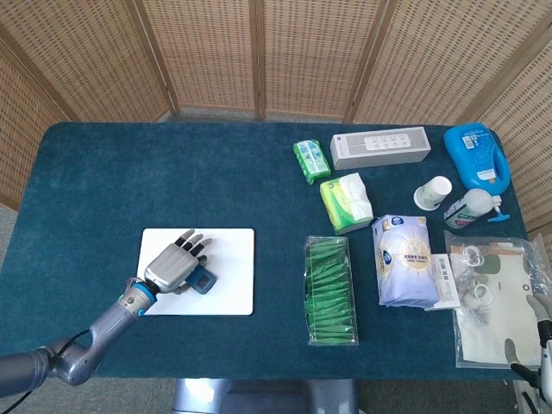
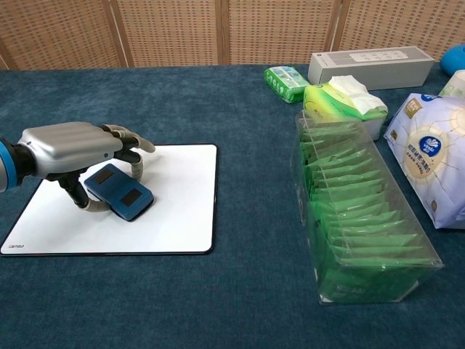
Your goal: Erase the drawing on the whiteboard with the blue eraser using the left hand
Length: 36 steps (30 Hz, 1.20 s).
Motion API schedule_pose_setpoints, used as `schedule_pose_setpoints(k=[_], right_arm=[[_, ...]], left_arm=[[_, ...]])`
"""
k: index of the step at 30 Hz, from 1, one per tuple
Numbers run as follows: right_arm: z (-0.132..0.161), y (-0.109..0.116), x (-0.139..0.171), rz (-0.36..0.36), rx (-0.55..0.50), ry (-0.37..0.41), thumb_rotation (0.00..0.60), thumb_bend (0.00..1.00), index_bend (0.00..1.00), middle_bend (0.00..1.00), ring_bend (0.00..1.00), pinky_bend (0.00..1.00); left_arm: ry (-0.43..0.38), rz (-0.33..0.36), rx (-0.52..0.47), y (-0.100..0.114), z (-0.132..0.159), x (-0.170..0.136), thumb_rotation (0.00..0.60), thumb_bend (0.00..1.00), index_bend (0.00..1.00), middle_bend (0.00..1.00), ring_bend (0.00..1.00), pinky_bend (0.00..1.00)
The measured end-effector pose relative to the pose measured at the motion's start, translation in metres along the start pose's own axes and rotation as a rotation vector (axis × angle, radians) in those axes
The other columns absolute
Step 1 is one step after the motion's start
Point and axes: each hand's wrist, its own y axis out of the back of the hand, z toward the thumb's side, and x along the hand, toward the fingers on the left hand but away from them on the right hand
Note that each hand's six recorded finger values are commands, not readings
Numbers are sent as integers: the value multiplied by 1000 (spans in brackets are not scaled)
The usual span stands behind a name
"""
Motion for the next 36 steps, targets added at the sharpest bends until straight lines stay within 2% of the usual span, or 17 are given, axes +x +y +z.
schedule_pose_setpoints(k=[10, 14, 19, 24, 36], right_arm=[[-1, 1, 0, -3, 0, -2, 600, 396, 101, 114, 0, 68], [-1, 1, 0, -3, -1, -2, 600, 396, 101, 114, 0, 70], [-1, 1, 1, -3, -2, -3, 600, 395, 102, 114, 0, 70], [-2, 0, 1, 0, -4, -6, 600, 397, 102, 114, 0, 70], [-1, -1, 0, 3, -1, -3, 600, 396, 102, 114, 0, 70]], left_arm=[[-95, -2, -8, 4, 31, -10, 600, 363, 855, 106, 0, 0], [-116, 31, -14, 12, 37, -13, 600, 363, 854, 106, 0, 0], [-95, 78, -29, 25, 30, -10, 600, 363, 850, 106, 0, 0], [-59, 92, -38, 30, 18, -6, 600, 363, 848, 107, 0, 0], [9, 22, -33, 9, -4, 5, 600, 362, 849, 113, 0, 0]])
